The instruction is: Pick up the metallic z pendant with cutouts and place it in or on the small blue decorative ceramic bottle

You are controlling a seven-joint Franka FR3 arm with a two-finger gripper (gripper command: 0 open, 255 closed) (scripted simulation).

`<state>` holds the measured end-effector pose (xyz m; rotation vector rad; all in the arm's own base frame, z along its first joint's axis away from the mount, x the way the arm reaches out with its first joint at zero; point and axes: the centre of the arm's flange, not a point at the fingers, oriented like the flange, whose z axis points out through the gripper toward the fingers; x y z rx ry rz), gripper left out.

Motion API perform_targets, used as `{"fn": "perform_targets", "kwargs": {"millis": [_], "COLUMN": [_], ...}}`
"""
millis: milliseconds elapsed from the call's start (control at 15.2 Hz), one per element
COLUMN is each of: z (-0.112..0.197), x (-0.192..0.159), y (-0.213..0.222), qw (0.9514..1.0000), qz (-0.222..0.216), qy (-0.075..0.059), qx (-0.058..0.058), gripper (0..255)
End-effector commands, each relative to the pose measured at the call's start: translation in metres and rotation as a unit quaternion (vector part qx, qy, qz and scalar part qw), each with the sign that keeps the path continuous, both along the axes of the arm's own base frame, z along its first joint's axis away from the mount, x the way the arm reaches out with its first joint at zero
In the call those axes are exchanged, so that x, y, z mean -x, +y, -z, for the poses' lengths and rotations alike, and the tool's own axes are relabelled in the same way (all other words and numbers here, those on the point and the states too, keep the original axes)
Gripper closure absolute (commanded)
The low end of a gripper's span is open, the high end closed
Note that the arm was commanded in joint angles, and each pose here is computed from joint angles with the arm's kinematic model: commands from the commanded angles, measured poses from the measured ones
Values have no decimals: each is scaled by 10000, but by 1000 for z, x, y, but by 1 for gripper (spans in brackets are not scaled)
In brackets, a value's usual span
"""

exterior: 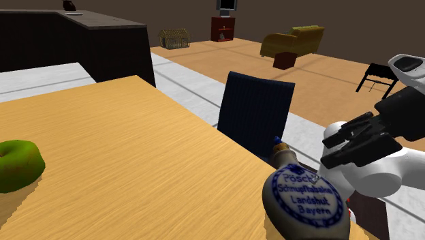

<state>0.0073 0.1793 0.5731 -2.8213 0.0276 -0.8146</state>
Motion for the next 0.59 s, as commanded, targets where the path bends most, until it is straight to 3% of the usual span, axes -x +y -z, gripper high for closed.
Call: {"fn": "perform_targets", "kwargs": {"millis": [0,198,528], "z": [-11,-41,-41], "x": [7,26,26], "y": [-3,-10,-10], "qw": [10000,10000,10000], "qz": [0,0,0], "qy": [0,0,0], "qx": [0,0,0], "gripper": [0,0,0]}}
